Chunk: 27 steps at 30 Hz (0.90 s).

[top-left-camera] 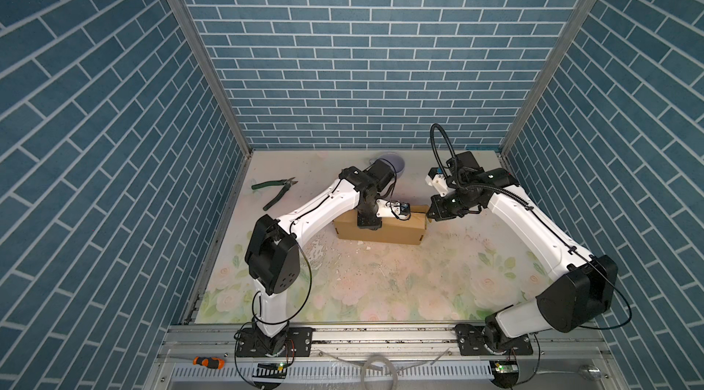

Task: Assemble paper box
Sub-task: Turn over the paper box at the center of the table, then press the paper box at the center of the table.

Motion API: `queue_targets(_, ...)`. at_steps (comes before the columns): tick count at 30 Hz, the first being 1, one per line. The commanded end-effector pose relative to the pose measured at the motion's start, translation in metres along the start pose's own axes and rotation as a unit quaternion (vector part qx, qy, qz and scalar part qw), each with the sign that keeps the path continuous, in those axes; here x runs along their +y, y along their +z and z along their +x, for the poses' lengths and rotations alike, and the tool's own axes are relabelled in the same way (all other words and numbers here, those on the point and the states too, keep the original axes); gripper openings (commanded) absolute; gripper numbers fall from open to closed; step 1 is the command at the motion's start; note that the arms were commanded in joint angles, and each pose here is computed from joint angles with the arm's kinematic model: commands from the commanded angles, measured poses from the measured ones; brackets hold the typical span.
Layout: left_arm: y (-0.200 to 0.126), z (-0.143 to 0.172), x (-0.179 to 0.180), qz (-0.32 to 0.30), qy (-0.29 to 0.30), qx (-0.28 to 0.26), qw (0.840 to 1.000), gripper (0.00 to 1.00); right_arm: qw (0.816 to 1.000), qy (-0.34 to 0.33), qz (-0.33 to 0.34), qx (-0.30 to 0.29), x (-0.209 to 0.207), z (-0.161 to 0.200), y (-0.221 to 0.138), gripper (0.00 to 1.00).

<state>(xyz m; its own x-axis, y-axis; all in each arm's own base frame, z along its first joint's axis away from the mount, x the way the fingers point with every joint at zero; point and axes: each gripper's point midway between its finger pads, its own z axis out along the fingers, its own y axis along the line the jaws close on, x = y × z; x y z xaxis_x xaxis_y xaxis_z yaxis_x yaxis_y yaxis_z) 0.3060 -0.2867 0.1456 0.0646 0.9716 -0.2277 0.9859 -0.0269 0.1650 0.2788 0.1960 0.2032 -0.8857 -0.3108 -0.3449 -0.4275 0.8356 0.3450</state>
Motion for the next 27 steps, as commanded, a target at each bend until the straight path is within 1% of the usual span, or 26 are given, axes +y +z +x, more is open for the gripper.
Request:
queue_targets(1,0.019,0.005,0.007,0.004,-0.02,-0.008,1.0,0.46,0.999,-0.029,-0.034,0.007,0.017,0.001,-0.007,0.07)
queue_targets(2,0.02,0.006,0.006,0.007,-0.017,-0.008,1.0,0.46,0.999,-0.042,-0.035,0.002,0.017,0.0,-0.009,0.13)
queue_targets(4,0.02,0.006,0.005,0.016,-0.013,-0.009,1.0,0.46,0.996,-0.085,-0.022,-0.019,0.016,-0.002,-0.017,0.31)
queue_targets(6,0.02,0.006,0.006,0.026,-0.015,-0.011,0.999,0.46,0.99,-0.129,0.009,-0.051,0.01,-0.008,-0.031,0.43)
queue_targets(8,0.018,0.006,0.005,0.04,-0.016,-0.016,0.999,0.46,0.977,-0.19,0.029,-0.092,0.011,-0.017,-0.045,0.54)
queue_targets(10,0.018,0.006,0.005,0.046,-0.018,-0.019,0.999,0.46,0.958,-0.254,0.047,-0.126,0.014,-0.023,-0.054,0.66)
queue_targets(11,0.017,0.006,0.005,0.051,-0.018,-0.022,0.998,0.46,0.95,-0.278,0.053,-0.131,0.016,-0.025,-0.054,0.7)
queue_targets(13,0.016,0.006,0.005,0.057,-0.017,-0.026,0.998,0.46,0.93,-0.336,0.068,-0.134,0.019,-0.03,-0.051,0.71)
queue_targets(15,0.014,0.004,0.007,0.06,-0.017,-0.032,0.998,0.46,0.913,-0.371,0.078,-0.148,0.02,-0.041,-0.047,0.72)
queue_targets(17,0.013,0.004,0.008,0.061,-0.013,-0.035,0.997,0.46,0.898,-0.405,0.064,-0.158,0.027,-0.049,-0.042,0.72)
queue_targets(19,0.013,0.004,0.01,0.064,-0.012,-0.035,0.997,0.46,0.884,-0.438,0.051,-0.153,0.032,-0.052,-0.033,0.72)
queue_targets(23,0.014,0.002,0.011,0.067,-0.014,-0.04,0.997,0.47,0.872,-0.468,0.029,-0.142,0.035,-0.052,-0.017,0.72)
queue_targets(27,0.017,0.002,0.014,0.064,-0.013,-0.038,0.997,0.47,0.871,-0.475,-0.007,-0.125,0.042,-0.047,-0.001,0.72)
